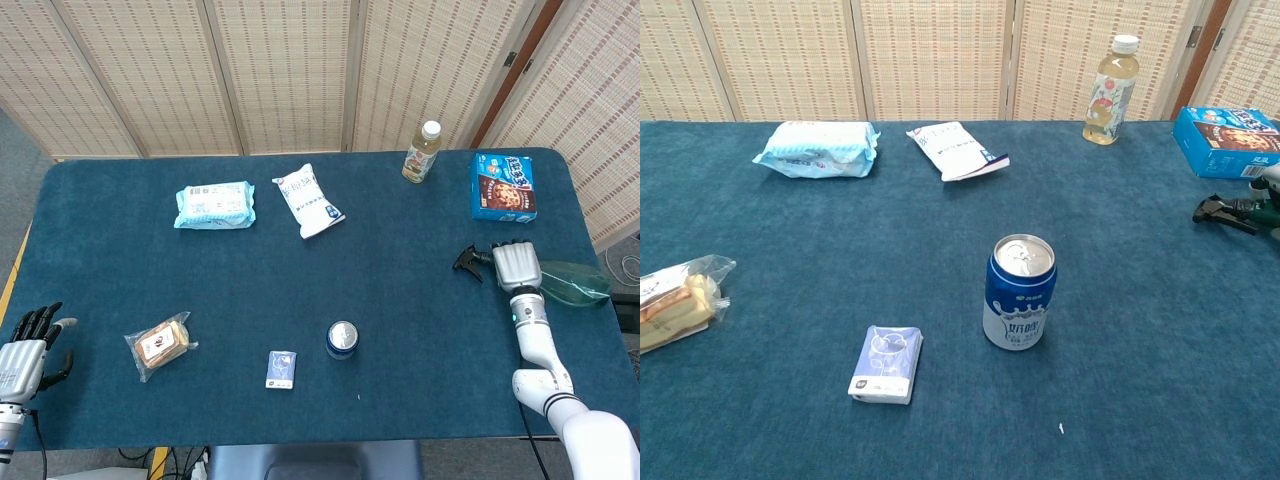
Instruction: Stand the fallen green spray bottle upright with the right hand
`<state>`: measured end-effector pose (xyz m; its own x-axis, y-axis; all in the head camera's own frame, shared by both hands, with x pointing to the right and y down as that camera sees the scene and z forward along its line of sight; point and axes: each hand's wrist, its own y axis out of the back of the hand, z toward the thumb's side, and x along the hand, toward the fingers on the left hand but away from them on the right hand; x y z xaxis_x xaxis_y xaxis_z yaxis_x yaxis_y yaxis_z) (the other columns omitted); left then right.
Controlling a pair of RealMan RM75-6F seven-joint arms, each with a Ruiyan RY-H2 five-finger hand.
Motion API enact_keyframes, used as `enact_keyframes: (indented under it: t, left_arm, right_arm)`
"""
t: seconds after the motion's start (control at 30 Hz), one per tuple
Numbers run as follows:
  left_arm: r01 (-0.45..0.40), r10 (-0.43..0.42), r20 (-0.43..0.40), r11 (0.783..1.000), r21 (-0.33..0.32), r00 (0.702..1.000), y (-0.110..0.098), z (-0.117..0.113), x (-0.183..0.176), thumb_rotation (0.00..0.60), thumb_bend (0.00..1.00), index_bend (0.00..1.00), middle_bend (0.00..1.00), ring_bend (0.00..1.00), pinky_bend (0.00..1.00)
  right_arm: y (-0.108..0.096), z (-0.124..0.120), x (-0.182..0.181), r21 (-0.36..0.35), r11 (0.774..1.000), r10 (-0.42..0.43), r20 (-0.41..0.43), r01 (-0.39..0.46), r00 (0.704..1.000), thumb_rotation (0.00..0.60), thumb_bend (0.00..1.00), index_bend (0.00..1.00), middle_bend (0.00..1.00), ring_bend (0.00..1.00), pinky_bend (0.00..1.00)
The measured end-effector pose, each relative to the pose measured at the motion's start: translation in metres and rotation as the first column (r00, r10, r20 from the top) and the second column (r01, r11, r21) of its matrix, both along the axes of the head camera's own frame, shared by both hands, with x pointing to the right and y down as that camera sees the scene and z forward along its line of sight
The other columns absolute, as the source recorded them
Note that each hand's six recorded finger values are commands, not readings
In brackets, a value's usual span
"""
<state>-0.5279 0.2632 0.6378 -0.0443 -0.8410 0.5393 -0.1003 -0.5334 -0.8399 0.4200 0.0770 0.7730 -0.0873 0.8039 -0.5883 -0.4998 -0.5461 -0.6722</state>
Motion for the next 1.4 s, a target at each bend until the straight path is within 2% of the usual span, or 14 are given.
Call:
enact_keyframes:
  t: [0.3,0.93,1.4]
  left_arm:
    - [-0.001,0.001,0.001,1.000,0.000,1.000,0.001,0.000,0.001,0.600,0.51,0.22,0.07,0.00,0.00]
    - [-0.001,0.001,0.007,1.000,-0.009,1.000,0.006,0.000,0.001,0.600,0.50,0.22,0.07,0.00,0.00]
    - [-0.001,0.001,0.015,1.000,-0.015,1.000,0.011,0.001,0.000,0.600,0.50,0.22,0.07,0.00,0.00]
  right_arm:
    - [-0.003,-0.006,-0.006,0.031,1.000,-0.003,0.029,0.003,1.000,0.600,0.27,0.42,0.51,0.38,0.42]
    - [-0.012,-0.035,-0.035,0.132,0.991,-0.012,0.187,-0.013,0.982,0.600,0.27,0.43,0.51,0.39,0.42]
    - [-0.018,-0.056,-0.046,0.195,0.980,-0.012,0.258,-0.040,0.966,0.600,0.27,0.44,0.53,0.39,0.42]
